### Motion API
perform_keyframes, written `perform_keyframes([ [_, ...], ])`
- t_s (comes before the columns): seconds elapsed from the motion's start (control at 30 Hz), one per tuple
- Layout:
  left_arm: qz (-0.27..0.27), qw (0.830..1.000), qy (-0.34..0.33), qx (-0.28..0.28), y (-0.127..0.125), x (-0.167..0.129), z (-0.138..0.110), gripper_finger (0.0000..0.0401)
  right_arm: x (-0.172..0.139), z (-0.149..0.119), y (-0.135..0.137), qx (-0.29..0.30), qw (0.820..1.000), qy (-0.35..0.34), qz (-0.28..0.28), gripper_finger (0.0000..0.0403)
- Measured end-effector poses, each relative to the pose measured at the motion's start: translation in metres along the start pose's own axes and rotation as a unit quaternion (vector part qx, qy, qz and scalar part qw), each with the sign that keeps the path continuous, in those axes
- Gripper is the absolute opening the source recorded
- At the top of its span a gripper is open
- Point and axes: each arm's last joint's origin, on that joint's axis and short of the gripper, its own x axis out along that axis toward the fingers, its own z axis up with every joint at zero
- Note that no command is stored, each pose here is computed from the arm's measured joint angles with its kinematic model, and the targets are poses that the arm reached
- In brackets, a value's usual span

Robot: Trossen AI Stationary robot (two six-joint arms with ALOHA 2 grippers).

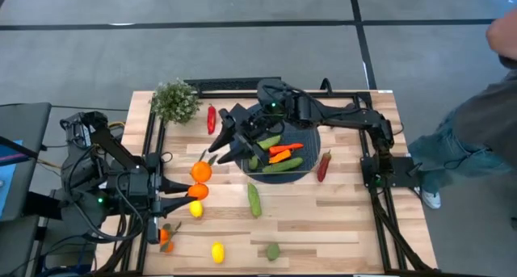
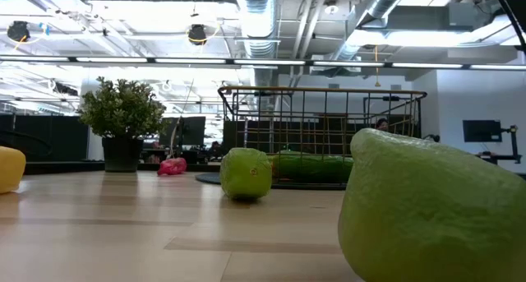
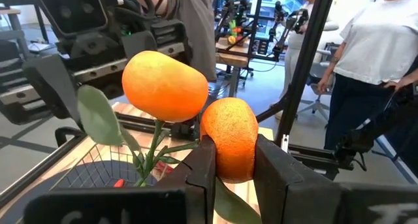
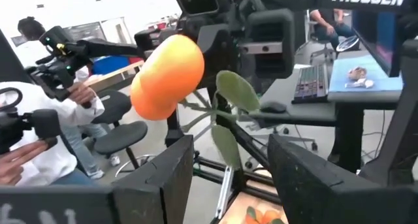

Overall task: Build produce basket
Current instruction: Put the top orange tangerine into the wire basket

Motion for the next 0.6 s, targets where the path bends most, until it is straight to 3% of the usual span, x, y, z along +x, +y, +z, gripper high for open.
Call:
perform_keyframes([
  [0.37, 0.000, 1.000, 0.000, 0.001, 0.000, 0.000, 0.000, 0.0052, 0.008, -0.003, 0.006, -0.012, 1.000, -0.001, -0.014, 0.0216],
  [0.6, 0.000, 1.000, 0.000, 0.001, 0.000, 0.000, 0.000, 0.0052, 0.028, -0.023, -0.008, -0.006, 1.000, 0.000, -0.007, 0.0216],
])
